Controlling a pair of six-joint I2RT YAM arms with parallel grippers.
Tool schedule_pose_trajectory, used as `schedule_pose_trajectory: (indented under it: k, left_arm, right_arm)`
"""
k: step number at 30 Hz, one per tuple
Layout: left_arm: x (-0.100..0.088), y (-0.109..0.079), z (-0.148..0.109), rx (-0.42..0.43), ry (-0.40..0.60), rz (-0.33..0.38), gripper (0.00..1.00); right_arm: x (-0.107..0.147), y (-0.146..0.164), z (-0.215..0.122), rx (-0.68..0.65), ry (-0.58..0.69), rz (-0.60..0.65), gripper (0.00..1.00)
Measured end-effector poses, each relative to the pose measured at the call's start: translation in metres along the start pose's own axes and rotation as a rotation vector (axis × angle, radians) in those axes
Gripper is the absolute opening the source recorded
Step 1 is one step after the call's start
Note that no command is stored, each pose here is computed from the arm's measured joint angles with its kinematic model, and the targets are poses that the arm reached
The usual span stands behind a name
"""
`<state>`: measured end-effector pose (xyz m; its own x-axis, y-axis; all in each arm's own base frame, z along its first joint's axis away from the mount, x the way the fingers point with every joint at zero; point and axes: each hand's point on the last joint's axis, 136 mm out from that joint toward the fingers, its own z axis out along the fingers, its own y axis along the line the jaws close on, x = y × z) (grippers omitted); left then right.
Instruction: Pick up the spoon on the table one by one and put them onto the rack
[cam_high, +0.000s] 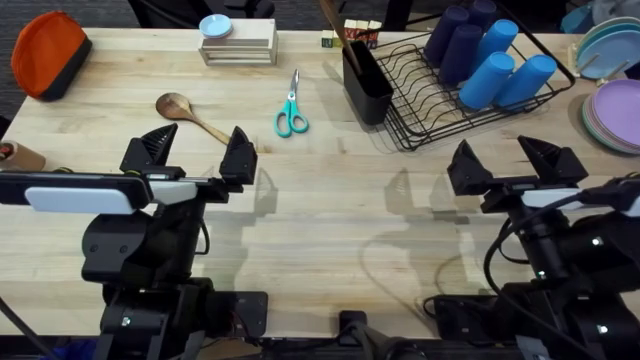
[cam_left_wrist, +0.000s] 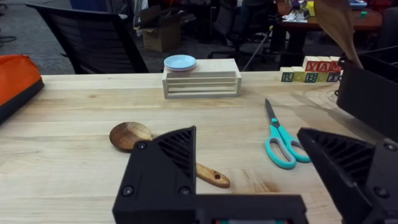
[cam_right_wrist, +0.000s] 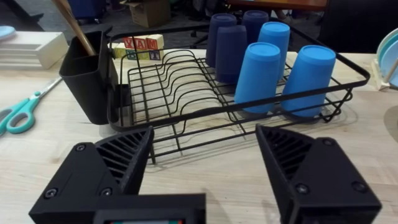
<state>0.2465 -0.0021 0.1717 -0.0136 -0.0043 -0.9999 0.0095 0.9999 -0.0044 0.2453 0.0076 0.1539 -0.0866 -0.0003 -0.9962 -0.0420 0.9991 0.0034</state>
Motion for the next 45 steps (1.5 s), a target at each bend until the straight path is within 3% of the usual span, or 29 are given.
schedule_pose_trajectory:
  k: [12,19,23,28,30,39,41,45]
  left_arm:
    - [0.003,0.0,0.0,0.0,0.01,0.001,0.993]
    - [0.015,0.0,-0.001,-0.001,0.064,0.001,0.993]
    - [0.021,0.003,-0.01,-0.018,0.168,0.002,0.993]
    - [-0.014,0.008,-0.021,-0.05,0.21,-0.005,0.993]
    - [-0.041,0.009,-0.017,-0.058,0.316,-0.019,0.993]
    - [-0.081,0.009,0.001,-0.063,0.536,-0.022,0.993]
    - [-0.102,0.009,0.008,-0.064,0.605,-0.02,0.994]
    - [-0.116,0.009,0.013,-0.065,0.671,-0.018,0.993]
  right_arm:
    - [0.001,0.0,0.0,0.0,0.005,0.0,0.996]
    - [0.001,-0.001,0.0,0.004,0.006,0.0,0.996]
    - [0.001,0.0,-0.001,0.0,0.016,0.009,0.996]
    - [0.005,0.003,-0.015,-0.01,0.169,0.03,0.996]
    - [-0.035,0.003,-0.024,-0.01,0.204,0.032,0.996]
    - [-0.114,0.003,-0.018,-0.012,0.31,0.036,0.996]
    - [-0.141,0.003,-0.006,-0.013,0.376,0.039,0.996]
    - [-0.153,0.003,0.006,-0.013,0.469,0.044,0.996]
